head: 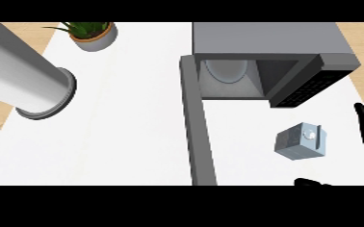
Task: Pick up the milk, place it into the microwave and close the microwave
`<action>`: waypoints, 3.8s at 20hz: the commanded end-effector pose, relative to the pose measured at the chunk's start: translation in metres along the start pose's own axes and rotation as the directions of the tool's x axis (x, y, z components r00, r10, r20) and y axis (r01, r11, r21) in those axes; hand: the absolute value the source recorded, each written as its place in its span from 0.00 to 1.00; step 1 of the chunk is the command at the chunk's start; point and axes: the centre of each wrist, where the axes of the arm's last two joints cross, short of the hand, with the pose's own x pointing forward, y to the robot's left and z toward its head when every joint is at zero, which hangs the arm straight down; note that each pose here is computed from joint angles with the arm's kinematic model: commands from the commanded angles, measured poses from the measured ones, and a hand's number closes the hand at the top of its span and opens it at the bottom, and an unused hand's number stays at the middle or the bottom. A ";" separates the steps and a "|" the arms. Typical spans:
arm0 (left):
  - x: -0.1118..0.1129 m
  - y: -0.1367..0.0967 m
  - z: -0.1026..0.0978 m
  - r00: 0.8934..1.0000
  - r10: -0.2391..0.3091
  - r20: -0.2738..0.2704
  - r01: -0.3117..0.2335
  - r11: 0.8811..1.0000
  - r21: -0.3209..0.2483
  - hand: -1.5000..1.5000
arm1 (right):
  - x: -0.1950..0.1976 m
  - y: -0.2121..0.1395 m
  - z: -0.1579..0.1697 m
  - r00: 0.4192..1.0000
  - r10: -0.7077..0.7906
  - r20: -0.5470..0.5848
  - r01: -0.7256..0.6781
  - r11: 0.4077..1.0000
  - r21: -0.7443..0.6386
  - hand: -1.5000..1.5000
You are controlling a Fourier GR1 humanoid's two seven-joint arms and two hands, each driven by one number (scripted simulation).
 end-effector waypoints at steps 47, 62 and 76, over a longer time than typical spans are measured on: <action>0.018 0.039 0.043 1.000 0.011 -0.006 -0.011 1.000 -0.013 0.00 | -0.250 -0.086 0.027 0.984 0.080 -0.159 -0.095 0.992 -0.085 1.00; 0.006 0.047 0.035 1.000 0.008 -0.001 -0.008 1.000 -0.012 0.00 | -0.261 -0.026 -0.008 0.998 0.025 0.061 -0.030 0.996 0.084 1.00; 0.015 0.048 0.043 1.000 0.022 -0.001 -0.022 1.000 0.005 0.00 | -0.228 0.046 -0.070 0.985 -0.129 0.112 0.073 0.910 0.408 1.00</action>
